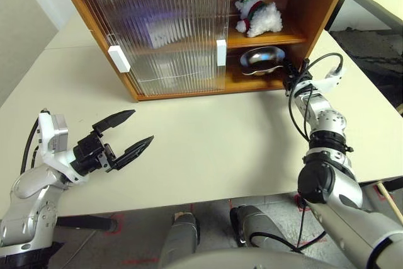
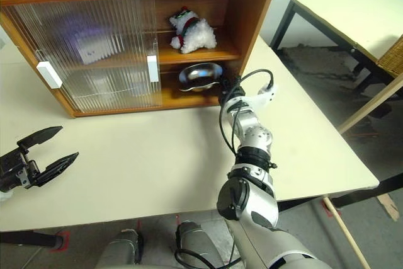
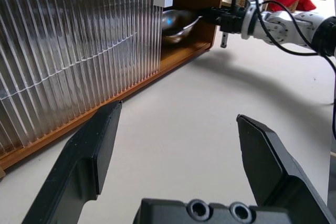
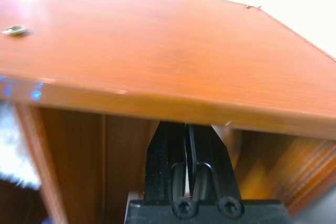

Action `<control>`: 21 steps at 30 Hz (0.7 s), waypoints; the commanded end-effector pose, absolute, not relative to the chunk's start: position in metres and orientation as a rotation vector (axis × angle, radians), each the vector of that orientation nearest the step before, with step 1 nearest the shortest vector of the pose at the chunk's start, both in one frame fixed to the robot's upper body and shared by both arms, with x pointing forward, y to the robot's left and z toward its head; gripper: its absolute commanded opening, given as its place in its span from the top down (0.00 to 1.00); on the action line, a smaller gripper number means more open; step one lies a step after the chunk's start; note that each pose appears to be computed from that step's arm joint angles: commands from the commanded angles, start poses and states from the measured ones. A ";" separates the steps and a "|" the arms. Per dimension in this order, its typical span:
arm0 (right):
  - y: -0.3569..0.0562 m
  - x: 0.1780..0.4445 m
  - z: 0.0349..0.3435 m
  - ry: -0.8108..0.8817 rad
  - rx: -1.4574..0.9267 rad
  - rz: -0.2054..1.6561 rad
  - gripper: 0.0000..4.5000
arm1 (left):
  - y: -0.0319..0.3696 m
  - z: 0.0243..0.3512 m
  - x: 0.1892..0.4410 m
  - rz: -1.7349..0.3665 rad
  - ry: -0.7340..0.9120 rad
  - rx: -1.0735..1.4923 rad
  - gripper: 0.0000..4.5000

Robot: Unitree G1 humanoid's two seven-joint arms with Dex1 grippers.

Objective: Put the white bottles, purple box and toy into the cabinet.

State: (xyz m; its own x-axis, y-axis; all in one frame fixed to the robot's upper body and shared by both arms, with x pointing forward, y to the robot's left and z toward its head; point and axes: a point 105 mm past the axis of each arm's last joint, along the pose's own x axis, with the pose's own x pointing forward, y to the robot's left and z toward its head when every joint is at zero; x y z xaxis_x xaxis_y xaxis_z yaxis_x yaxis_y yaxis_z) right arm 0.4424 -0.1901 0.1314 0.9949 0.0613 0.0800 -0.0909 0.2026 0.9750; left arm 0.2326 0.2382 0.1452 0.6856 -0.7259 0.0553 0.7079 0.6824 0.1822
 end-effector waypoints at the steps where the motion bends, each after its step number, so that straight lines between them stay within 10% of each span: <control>1: -0.185 0.448 0.126 -0.002 1.336 0.063 1.00 | 0.237 0.147 0.231 -0.821 -0.119 0.161 0.00; 8: -0.175 0.448 0.122 0.025 1.352 0.080 1.00 | 0.237 0.146 0.228 -0.815 -0.114 0.158 0.00; 21: -0.147 0.422 0.121 0.169 1.235 0.272 0.02 | 0.236 0.145 0.226 -0.809 -0.116 0.150 0.00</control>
State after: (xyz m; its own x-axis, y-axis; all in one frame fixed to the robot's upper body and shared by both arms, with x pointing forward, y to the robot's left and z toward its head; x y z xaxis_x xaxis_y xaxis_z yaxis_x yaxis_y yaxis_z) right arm 0.4264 -0.1471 0.1183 0.9585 0.2843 0.0191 -0.1039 0.2865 0.9524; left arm 0.2286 0.2363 0.1445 0.6845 -0.7277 0.0444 0.7105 0.6795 0.1829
